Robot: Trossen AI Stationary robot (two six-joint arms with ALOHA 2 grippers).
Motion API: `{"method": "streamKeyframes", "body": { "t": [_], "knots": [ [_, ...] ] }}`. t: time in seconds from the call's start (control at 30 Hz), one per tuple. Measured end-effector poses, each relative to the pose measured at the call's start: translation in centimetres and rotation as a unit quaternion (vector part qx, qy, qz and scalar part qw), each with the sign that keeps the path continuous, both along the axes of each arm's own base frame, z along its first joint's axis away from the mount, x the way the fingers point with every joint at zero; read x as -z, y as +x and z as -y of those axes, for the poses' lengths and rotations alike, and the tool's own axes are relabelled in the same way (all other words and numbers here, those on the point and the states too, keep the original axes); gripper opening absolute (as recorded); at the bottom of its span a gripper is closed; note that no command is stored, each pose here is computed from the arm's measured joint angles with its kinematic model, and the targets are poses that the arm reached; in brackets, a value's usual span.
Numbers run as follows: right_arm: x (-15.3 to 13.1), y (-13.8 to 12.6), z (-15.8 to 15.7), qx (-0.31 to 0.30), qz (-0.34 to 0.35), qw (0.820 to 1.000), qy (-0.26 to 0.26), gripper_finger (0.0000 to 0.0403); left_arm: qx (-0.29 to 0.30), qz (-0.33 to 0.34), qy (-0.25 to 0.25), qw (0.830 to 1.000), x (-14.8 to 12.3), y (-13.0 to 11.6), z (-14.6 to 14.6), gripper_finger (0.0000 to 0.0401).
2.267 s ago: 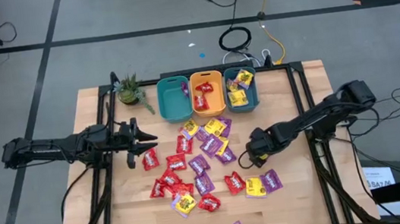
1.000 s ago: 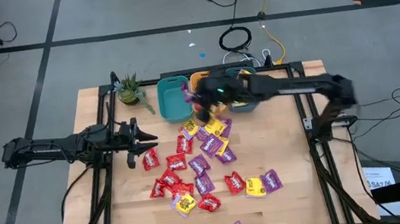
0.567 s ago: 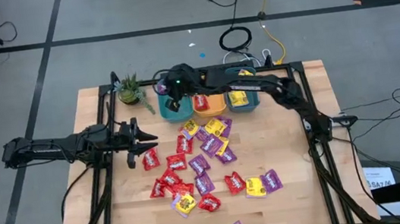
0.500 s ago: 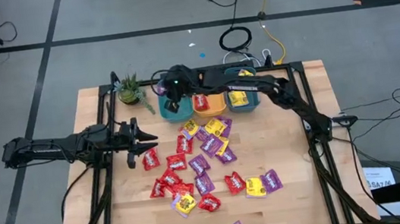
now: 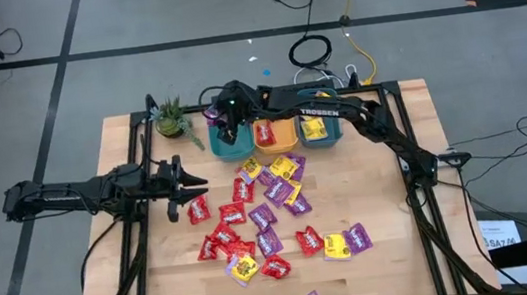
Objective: Sort candy
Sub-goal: Put the violet candy into the blue bin
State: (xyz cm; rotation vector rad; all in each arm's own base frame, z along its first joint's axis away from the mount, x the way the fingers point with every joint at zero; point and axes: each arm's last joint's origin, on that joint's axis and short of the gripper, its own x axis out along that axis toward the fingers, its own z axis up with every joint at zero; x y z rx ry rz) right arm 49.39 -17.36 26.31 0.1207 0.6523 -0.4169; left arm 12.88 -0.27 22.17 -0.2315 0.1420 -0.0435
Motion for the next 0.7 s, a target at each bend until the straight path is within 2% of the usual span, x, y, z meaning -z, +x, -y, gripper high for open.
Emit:
{"method": "streamKeyframes", "body": {
  "t": [0.37,0.7],
  "knots": [
    [-0.07,-0.02,0.08,0.001,0.002,1.000,-0.001,0.0304,0.000,0.000,0.000,1.000,0.00,0.00,0.00,0.0123],
    [-0.24,-0.23,0.01,-0.001,-0.004,1.000,0.003,0.0306,0.000,0.000,0.000,1.000,0.00,0.00,0.00,0.0123]
  ]
}}
